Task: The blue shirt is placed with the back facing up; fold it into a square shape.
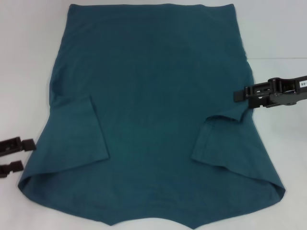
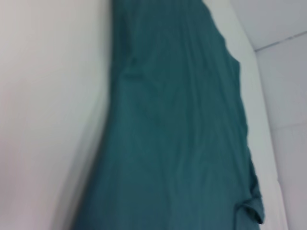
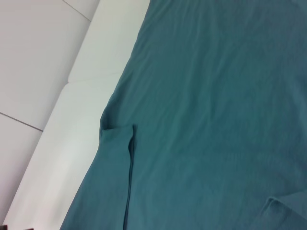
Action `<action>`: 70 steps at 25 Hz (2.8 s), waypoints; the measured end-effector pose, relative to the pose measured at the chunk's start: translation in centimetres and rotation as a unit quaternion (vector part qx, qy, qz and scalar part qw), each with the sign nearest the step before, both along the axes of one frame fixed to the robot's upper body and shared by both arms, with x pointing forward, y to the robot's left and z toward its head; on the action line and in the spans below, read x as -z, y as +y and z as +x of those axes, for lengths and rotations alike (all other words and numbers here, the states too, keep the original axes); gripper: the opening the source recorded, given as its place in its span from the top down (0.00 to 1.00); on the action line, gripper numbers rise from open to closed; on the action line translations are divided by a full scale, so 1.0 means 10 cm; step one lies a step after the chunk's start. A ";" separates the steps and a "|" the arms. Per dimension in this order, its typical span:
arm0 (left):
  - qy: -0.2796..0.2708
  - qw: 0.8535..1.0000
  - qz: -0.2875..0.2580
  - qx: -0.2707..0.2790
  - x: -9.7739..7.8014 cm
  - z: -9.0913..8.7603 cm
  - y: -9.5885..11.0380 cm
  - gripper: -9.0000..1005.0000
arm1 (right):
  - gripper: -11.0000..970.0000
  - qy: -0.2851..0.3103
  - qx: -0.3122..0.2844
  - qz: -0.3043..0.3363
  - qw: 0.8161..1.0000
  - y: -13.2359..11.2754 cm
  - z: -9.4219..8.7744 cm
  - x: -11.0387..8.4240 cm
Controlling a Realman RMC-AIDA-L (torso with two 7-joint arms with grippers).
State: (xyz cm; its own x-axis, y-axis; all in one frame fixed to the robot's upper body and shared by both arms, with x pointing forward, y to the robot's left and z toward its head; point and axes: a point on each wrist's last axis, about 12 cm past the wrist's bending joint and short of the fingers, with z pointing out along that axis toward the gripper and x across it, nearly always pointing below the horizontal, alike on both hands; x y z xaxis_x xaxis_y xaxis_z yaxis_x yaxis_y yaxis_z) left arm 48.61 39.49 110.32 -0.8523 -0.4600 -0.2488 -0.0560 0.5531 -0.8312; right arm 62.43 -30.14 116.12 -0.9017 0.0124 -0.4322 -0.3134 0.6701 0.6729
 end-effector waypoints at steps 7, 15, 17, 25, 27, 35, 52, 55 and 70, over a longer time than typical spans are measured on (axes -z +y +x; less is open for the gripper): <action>0.042 0.999 -0.002 -0.034 0.19 -0.14 0.06 0.09 | 0.12 0.003 -0.001 0.007 1.000 0.01 -0.03 0.03; 0.051 0.997 0.010 -0.051 0.29 -0.14 0.04 0.08 | 0.12 0.007 0.004 0.008 1.000 -0.03 -0.06 0.07; 0.051 0.997 0.013 -0.057 0.30 -0.13 0.05 0.08 | 0.12 0.007 0.004 0.009 1.000 -0.03 -0.07 0.07; 0.052 0.996 0.018 -0.069 0.35 -0.10 0.04 0.08 | 0.12 0.009 0.008 0.009 1.000 -0.05 -0.08 0.10; 0.052 0.996 0.020 -0.072 0.36 -0.09 0.05 0.08 | 0.12 0.009 0.008 0.008 1.000 -0.05 -0.08 0.10; 0.053 0.996 0.020 -0.076 0.38 -0.08 0.03 0.09 | 0.12 0.007 0.010 0.008 1.000 -0.06 -0.08 0.09; 0.069 0.995 0.006 -0.076 0.45 -0.09 0.00 0.09 | 0.12 0.005 0.016 0.009 1.000 -0.07 -0.07 0.09; 0.072 0.995 0.006 -0.071 0.47 -0.09 -0.02 0.09 | 0.12 0.005 0.016 0.009 1.000 -0.08 -0.07 0.09; 0.068 0.998 0.002 -0.015 0.42 0.17 -0.31 0.09 | 0.12 0.006 0.014 0.009 1.000 -0.11 -0.10 0.11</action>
